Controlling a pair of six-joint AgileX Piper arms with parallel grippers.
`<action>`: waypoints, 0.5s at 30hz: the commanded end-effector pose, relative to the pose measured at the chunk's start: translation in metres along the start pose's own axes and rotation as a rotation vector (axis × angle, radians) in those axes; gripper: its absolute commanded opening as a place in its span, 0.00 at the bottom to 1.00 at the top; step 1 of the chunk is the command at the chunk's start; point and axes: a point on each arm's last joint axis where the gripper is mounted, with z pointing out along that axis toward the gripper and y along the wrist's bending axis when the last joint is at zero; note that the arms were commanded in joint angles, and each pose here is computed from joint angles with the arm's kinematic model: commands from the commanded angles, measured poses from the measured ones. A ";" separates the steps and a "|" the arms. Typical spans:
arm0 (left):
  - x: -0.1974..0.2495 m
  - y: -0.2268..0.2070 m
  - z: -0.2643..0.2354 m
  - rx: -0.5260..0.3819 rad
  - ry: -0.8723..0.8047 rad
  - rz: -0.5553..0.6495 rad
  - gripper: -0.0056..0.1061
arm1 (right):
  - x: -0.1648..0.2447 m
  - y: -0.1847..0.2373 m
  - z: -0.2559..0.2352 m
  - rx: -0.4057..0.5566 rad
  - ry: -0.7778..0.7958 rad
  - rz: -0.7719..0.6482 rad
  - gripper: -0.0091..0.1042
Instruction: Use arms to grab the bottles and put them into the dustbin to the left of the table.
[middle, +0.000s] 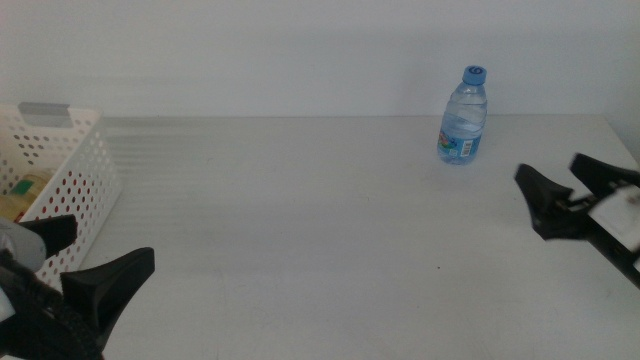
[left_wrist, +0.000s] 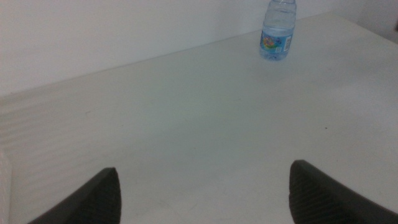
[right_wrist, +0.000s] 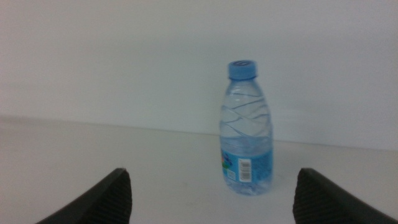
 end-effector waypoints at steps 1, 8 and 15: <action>-0.016 0.000 -0.003 -0.004 -0.097 -0.015 0.82 | -0.016 -0.002 0.020 -0.049 -0.090 -0.053 0.68; -0.016 0.000 -0.003 -0.004 -0.097 -0.015 0.82 | -0.025 -0.023 0.079 -0.026 -0.065 -0.089 0.68; -0.016 0.000 -0.003 -0.004 -0.097 -0.015 0.82 | -0.027 -0.037 0.140 -0.029 -0.036 -0.087 0.69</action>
